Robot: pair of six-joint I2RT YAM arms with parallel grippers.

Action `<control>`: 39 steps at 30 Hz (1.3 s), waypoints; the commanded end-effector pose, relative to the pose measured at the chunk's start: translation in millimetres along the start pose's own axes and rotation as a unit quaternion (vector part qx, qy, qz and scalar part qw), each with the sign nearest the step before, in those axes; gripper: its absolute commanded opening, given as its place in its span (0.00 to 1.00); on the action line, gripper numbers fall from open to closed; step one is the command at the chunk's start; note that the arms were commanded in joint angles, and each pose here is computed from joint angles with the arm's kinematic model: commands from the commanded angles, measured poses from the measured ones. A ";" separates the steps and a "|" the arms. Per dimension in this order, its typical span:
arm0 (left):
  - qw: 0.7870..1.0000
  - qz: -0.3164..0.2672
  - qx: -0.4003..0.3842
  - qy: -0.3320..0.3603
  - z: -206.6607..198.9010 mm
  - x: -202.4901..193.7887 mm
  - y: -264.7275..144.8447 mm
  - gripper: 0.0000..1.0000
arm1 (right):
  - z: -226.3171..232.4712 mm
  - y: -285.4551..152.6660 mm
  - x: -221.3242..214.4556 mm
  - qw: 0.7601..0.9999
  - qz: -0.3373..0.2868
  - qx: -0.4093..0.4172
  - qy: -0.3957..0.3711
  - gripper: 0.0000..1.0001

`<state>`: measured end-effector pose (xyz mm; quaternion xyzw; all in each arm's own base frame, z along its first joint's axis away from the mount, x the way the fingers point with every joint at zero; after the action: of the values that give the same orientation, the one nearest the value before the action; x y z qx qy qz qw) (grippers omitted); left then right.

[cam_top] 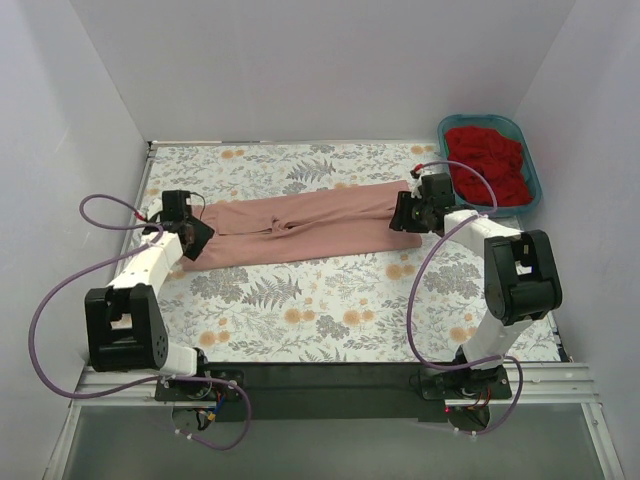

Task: Fold and stack the t-shirts
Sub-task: Fold the tshirt

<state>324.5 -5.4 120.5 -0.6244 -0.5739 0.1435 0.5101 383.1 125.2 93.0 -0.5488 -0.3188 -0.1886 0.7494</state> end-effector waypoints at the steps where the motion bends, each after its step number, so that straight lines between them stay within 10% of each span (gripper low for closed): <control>1: 0.999 -0.004 0.045 -0.010 27.2 6.6 15.4 0.42 | 9.0 -3.7 -4.6 0.998 0.001 0.044 0.045 0.54; 16: 0.983 0.014 0.175 -0.061 102.6 11.7 50.8 0.27 | -45.6 -28.8 -109.6 0.973 0.091 -0.038 0.211 0.49; 28: 0.996 -0.033 0.064 -0.060 48.0 55.5 5.8 0.50 | 13.4 -50.9 -1.3 0.982 -0.084 0.122 0.117 0.49; 39: 0.997 -0.021 0.039 -0.055 49.7 46.1 -9.6 0.52 | -12.4 18.8 -2.0 0.984 -0.055 0.089 0.143 0.43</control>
<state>303.0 58.7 124.8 -0.5766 -0.6151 0.1902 0.5029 375.2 128.6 70.4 -0.4300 -0.2358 -0.2476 0.8356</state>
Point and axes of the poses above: each gripper's point midway between its finger pads, its own y axis out along the fingers, its own z axis along the line the jaws close on, x = y × z, the point moved 4 cm from there along -y, back along the fingers, and after that the axes turned 8 degrees about -y, right-handed, at the moved point
